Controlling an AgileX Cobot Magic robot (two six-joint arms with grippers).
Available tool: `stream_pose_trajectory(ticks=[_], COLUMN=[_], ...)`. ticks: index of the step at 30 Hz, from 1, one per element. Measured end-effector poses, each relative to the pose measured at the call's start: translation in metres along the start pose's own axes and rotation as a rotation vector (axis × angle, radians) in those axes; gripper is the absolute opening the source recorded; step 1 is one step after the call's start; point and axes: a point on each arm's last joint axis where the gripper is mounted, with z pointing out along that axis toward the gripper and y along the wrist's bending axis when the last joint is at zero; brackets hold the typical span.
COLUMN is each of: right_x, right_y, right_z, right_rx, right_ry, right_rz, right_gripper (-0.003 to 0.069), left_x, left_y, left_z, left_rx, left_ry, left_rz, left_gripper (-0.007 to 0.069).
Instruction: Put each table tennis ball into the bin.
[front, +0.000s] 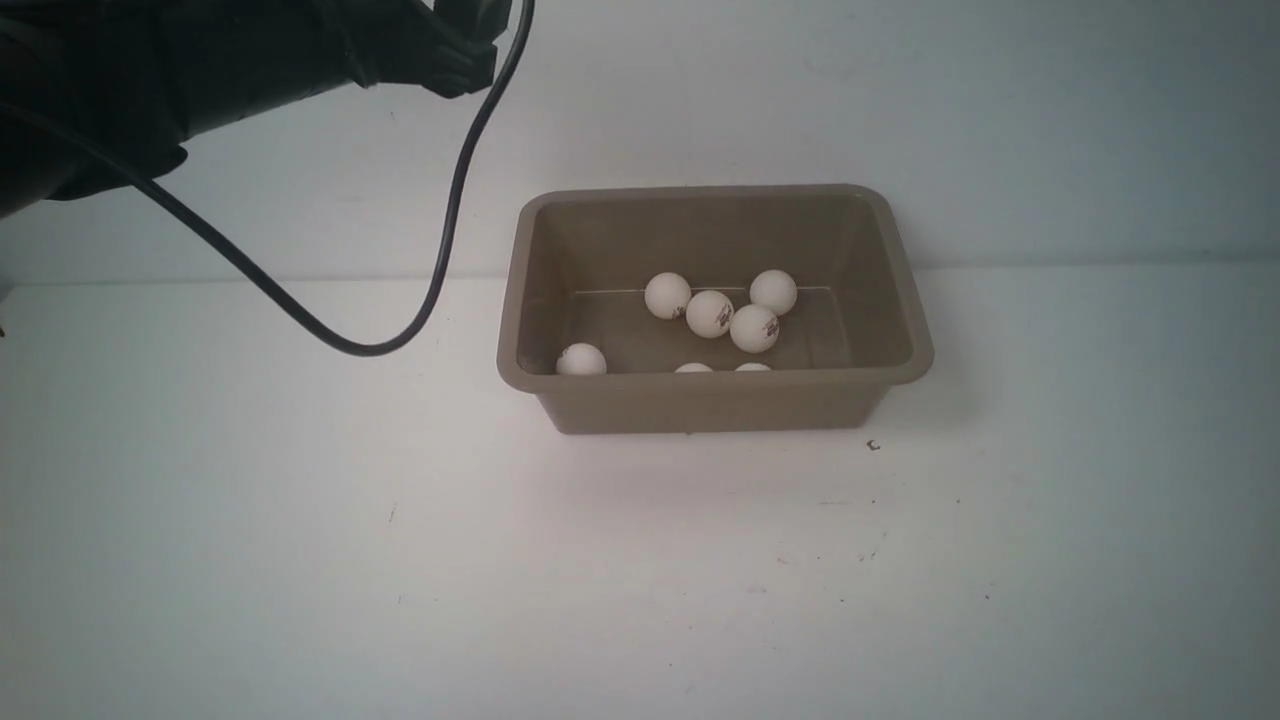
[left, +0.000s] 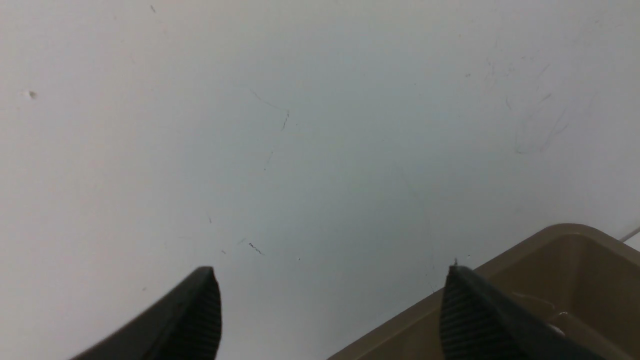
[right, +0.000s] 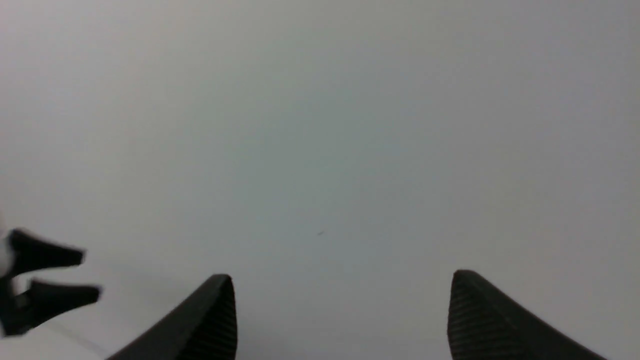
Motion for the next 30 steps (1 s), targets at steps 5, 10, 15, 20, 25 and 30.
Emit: stream_pose_trajectory(ticks=[5,10,15,20,25,30], right_x=[0.018,0.041,0.066,0.089,0.133,0.173], right_y=[0.011,0.015,0.029,0.044,0.059,0.068], right_z=[0.004,0.004,-0.018,-0.041,-0.057,-0.065], right_rx=[-0.159,-0.171,-0.038,0.105,0.211,0.282], right_ry=[0.110,0.182,0.235,0.195,0.165,0.159], right_rz=[0.086,0.129,0.060,-0.018,0.000,-0.007], right_gripper=[0.0514,0.0514,0.0514,0.0514,0.0514,0.0514], left_x=[0.000,0.000,0.000,0.000,0.000,0.000], left_y=[0.000,0.000,0.000,0.000,0.000,0.000], left_z=[0.000,0.000,0.000,0.000,0.000,0.000], left_rx=[-0.005,-0.005,-0.005,-0.005,-0.005,-0.005], left_ry=[0.000,-0.001,-0.001,-0.001,-0.001,-0.001], left_rz=[-0.008,-0.011,-0.011,-0.011,-0.010,-0.010], left_gripper=[0.0531,0.0531,0.0531,0.0531,0.0531,0.0531])
